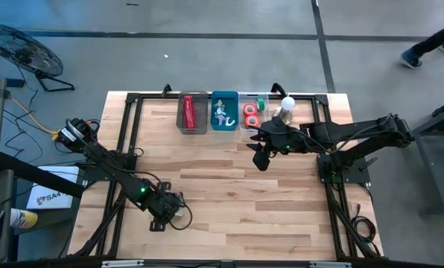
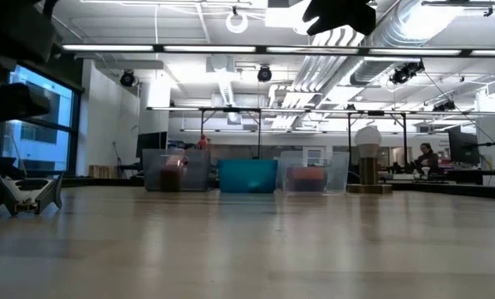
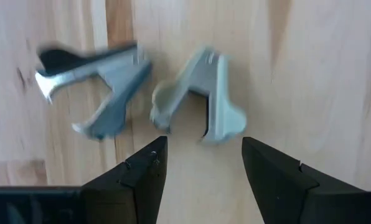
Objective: Pick and place Stapler, Stapler remover, tape
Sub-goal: Put the gray staple remover into the blue bin
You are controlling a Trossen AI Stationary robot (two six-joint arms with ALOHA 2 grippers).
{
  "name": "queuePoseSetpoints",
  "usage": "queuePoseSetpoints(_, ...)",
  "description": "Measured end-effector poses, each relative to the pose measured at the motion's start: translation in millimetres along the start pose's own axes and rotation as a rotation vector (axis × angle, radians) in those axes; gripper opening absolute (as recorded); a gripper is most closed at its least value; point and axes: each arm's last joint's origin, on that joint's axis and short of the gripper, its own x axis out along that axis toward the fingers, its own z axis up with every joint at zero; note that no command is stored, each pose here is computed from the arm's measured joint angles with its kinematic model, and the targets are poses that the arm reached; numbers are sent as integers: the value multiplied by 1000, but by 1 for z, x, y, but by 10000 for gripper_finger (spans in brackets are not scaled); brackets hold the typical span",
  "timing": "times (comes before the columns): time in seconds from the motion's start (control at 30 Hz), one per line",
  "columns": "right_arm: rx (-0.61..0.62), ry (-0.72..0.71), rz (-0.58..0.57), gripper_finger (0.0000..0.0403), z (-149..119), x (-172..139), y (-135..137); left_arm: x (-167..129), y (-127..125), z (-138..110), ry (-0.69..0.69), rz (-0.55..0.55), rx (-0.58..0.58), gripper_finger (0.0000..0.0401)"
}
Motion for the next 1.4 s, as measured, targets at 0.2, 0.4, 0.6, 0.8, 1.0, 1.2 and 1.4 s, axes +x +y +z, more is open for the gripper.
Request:
queuePoseSetpoints(0.2, 0, 0, 0, 135, 0, 0, 0, -6, -3, 6, -35, 21, -30, 202)
queuePoseSetpoints(0.4, 0, 0, 0, 135, 0, 0, 0, -11, -11, 13, -54, -61, 55, 202)
queuePoseSetpoints(0.6, 0, 0, 0, 135, 0, 0, 0, -15, -13, 18, -89, -49, 193, 202)
queuePoseSetpoints(0.8, 0, 0, 0, 135, 0, 0, 0, -8, -14, 17, -55, -48, 270, 202)
queuePoseSetpoints(1.0, -2, 4, -1, 135, 0, 0, 0, 10, -16, 16, 12, -57, 314, 202)
queuePoseSetpoints(1.2, -3, 12, 7, 135, -1, 0, 0, 8, -15, 19, -7, 29, 315, 202)
queuePoseSetpoints(1.4, -3, 13, 10, 135, -1, 0, 0, -1, -17, 24, 8, 67, 321, 211)
